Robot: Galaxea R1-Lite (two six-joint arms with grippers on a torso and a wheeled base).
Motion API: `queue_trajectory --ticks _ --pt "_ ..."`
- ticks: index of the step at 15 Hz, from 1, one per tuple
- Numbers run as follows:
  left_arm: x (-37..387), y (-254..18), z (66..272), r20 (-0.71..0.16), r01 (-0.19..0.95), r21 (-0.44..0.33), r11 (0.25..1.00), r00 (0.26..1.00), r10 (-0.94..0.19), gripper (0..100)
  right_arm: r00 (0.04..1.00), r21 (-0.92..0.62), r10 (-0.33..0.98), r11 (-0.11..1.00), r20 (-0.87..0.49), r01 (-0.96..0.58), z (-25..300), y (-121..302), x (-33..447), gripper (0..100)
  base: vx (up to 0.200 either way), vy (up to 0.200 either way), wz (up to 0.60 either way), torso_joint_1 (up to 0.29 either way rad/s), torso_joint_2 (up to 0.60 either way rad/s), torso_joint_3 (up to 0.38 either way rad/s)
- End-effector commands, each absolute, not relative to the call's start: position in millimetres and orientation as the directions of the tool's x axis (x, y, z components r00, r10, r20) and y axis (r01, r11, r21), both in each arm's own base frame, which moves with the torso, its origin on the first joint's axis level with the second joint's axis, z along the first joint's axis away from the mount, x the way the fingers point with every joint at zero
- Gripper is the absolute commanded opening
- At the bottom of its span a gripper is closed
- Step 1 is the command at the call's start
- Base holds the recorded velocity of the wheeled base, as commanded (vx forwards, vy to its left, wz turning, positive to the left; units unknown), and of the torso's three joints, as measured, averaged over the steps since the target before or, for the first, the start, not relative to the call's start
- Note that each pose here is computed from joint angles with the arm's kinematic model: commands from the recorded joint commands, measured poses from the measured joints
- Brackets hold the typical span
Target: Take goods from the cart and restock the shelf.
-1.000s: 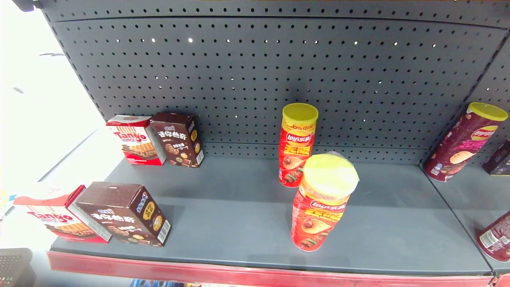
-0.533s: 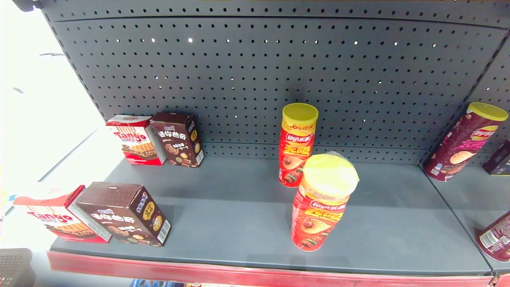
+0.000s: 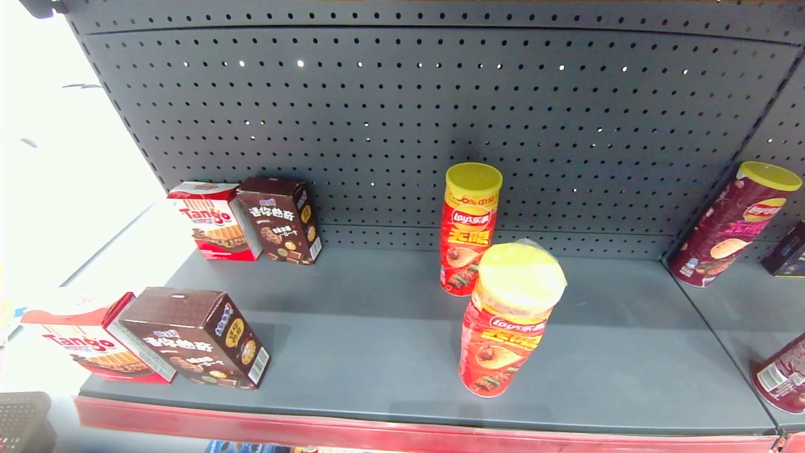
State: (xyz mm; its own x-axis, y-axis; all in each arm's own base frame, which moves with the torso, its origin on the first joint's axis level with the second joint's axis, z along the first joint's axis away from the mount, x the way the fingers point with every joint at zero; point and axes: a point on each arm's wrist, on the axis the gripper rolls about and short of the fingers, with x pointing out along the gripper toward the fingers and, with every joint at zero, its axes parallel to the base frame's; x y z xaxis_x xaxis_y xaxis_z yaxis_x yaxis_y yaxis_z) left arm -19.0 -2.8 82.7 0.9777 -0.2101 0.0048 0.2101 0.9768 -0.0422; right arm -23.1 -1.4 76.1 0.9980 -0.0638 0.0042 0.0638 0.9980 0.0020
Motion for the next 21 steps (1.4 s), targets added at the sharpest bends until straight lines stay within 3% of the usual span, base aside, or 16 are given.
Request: queue_trajectory --ticks 1,3,6,7,10,12,18,19,20,21 --pt "-18.7 -3.9 82.4 -0.006 0.259 -0.011 0.966 0.966 -0.259 100 0.998 0.002 -0.064 0.998 0.003 0.064 76.1 -1.4 -23.0 100 0.0 0.0 0.0 0.0 0.0 0.0" --pt "-18.7 -4.1 82.4 -0.006 0.264 -0.001 0.965 0.965 -0.264 100 0.998 0.002 -0.064 0.998 0.003 0.064 76.1 -1.4 -23.0 100 0.0 0.0 0.0 0.0 0.0 0.0" --pt "-21.7 0.9 75.6 -0.026 -0.04 0.004 0.999 0.999 0.04 100 0.998 0.002 -0.064 0.998 0.003 0.064 76.1 -1.4 -23.0 100 0.0 0.0 0.0 0.0 0.0 0.0" --pt "-23.8 1.4 75.6 -0.02 -0.067 0.014 0.998 0.998 0.067 100 0.998 0.002 -0.064 0.998 0.003 0.064 76.1 -1.4 -23.0 100 0.0 0.0 0.0 0.0 0.0 0.0" --pt "-23.2 -1.1 76.1 -0.002 0.049 0.106 0.993 0.999 -0.049 100 0.998 0.002 -0.064 0.998 0.003 0.064 76.1 -1.4 -23.0 100 0.0 0.0 0.0 0.0 0.0 0.0" --pt "-23.3 -1.1 76.1 -0.005 0.048 0.047 0.998 0.999 -0.048 100 0.998 0.002 -0.064 0.998 0.003 0.064 76.1 -1.4 -23.0 100 0.0 0.0 0.0 0.0 0.0 0.0" --pt "-23.3 -0.9 76.1 -0.005 0.04 0.044 0.998 0.999 -0.04 100 0.998 -0.014 -0.063 0.998 0.005 0.063 76.5 -1.3 -23.1 100 0.0 0.0 0.0 0.0 0.0 0.0" --pt "-23.3 -0.9 75.9 -0.006 0.04 0.038 0.998 0.999 -0.04 100 0.998 -0.062 -0.008 0.998 0.069 0.012 135.2 0.0 -26.7 100 0.0 0.0 0.0 0.0 0.0 0.0" --pt "-23.4 -0.9 76.3 -0.005 0.042 0.038 0.998 0.999 -0.041 100 0.997 -0.053 0.044 0.997 -0.057 -0.047 187.6 0.9 5.3 100 0.0 0.0 0.0 0.0 0.0 0.0" --pt "-23.3 -0.9 76.1 -0.005 0.042 0.037 0.998 0.999 -0.041 100 0.993 -0.067 0.11 0.991 -0.035 -0.112 203.2 2.2 9.0 100 0.0 0.0 0.0 0.0 0.0 0.0"
